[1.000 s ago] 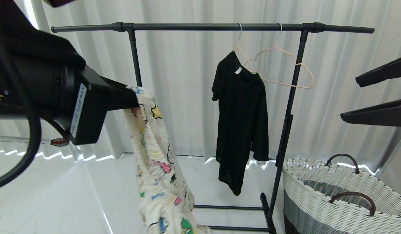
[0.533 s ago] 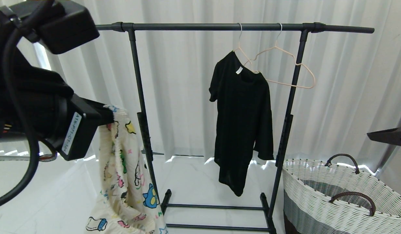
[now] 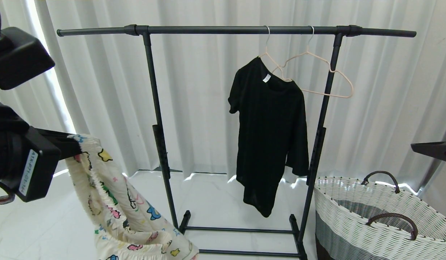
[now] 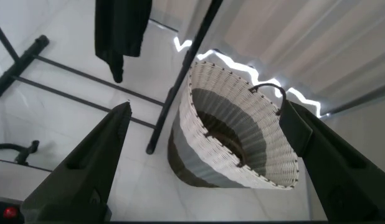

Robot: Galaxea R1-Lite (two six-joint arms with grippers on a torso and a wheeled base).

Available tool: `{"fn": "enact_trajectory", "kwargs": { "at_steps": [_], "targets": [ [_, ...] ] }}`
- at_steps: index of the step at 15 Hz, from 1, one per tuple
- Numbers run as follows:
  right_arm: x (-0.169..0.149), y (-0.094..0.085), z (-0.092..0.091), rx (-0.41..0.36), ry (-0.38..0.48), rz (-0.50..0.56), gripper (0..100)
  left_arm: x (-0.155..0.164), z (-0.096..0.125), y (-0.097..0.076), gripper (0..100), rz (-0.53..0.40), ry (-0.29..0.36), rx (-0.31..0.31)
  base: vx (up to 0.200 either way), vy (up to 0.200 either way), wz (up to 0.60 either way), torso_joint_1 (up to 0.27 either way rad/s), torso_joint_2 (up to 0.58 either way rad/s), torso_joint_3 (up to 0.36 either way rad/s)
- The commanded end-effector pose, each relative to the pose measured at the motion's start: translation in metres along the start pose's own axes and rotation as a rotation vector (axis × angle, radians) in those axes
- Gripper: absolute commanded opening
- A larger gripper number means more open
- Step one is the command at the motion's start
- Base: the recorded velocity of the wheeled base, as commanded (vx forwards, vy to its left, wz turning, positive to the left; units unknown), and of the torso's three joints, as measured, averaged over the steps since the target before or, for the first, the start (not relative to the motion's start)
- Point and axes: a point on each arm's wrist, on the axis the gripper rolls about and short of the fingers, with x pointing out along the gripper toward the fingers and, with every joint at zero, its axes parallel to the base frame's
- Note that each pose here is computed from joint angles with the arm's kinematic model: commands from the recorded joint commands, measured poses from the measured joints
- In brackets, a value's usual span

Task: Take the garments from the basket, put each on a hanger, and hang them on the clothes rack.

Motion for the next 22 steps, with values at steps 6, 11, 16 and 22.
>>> {"fn": "enact_trajectory", "kwargs": {
  "at_steps": [6, 11, 16, 22],
  "targets": [
    [-0.0004, -0.0013, -0.0003, 0.004, 0.001, -0.006, 100, -0.0025, -0.0055, -0.0007, 0, -0.002, 0.003, 0.002, 0.0, 0.0, 0.0, 0.019, -0.09, -0.094],
    [0.0014, -0.001, -0.0006, 0.004, 0.007, -0.005, 100, -0.0017, -0.0065, -0.0029, 0, -0.013, 0.007, 0.011, 0.0, 0.0, 0.0, 0.164, -0.48, -0.288],
    [0.0038, -0.0008, 0.0001, 0.001, 0.011, -0.003, 100, -0.001, -0.0065, -0.0031, 0, -0.009, 0.009, 0.008, 0.0, 0.0, 0.0, 0.189, -0.47, -0.286],
    [0.0048, -0.0008, 0.0007, 0.002, 0.004, -0.006, 100, -0.0003, -0.0073, -0.0034, 0, -0.01, 0.013, 0.011, 0.0, 0.0, 0.0, 0.21, -0.49, -0.28]
  ]
}}
